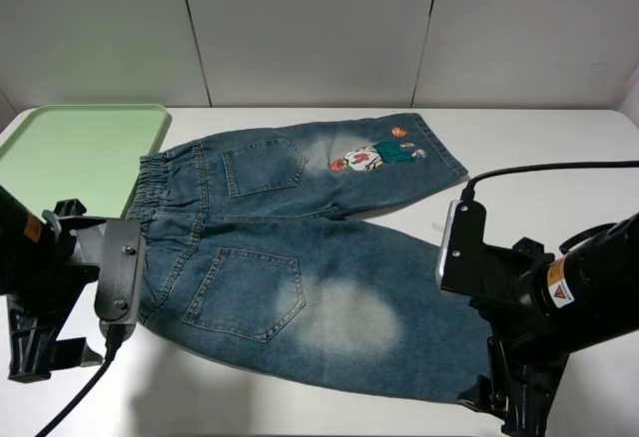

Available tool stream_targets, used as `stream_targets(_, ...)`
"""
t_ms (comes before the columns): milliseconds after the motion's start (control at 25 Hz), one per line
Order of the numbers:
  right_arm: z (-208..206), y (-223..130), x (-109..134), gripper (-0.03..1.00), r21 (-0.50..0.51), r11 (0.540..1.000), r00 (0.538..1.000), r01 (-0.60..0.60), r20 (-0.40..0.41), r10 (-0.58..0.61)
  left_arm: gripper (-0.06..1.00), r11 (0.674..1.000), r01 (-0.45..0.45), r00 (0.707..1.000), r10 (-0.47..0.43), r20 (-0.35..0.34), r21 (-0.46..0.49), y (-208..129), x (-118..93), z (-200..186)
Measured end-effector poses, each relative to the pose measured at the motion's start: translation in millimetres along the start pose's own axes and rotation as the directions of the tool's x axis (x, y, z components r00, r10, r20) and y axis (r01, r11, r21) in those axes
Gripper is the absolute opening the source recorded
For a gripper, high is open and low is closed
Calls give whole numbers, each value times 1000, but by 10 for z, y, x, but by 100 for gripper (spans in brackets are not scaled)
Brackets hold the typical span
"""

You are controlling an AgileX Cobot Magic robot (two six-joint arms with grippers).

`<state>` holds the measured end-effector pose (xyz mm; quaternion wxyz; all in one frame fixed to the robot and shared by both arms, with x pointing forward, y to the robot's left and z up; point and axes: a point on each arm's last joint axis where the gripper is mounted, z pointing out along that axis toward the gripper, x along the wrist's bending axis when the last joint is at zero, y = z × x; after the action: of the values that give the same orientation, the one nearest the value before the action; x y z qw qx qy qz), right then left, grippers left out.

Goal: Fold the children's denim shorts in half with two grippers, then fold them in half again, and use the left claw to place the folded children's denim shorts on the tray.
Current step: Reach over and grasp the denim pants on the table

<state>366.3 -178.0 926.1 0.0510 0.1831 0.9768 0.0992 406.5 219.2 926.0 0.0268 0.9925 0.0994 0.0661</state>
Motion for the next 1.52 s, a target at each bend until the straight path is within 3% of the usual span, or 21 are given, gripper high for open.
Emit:
stream_targets(280,69,17,-14,69,8,1000,1000,3,-1,-3,94,1000,-13,1000,13,-6,-6,26,30,67)
stream_targets(880,180,-87,28,69,14,1000,1000,0,1,0,94,991,-133,991,133,-11,0,62,85,231)
stream_targets(1520,215,-97,33,69,-41,999,1000,-17,26,18,94,995,-104,995,104,-11,16,-91,235,363)
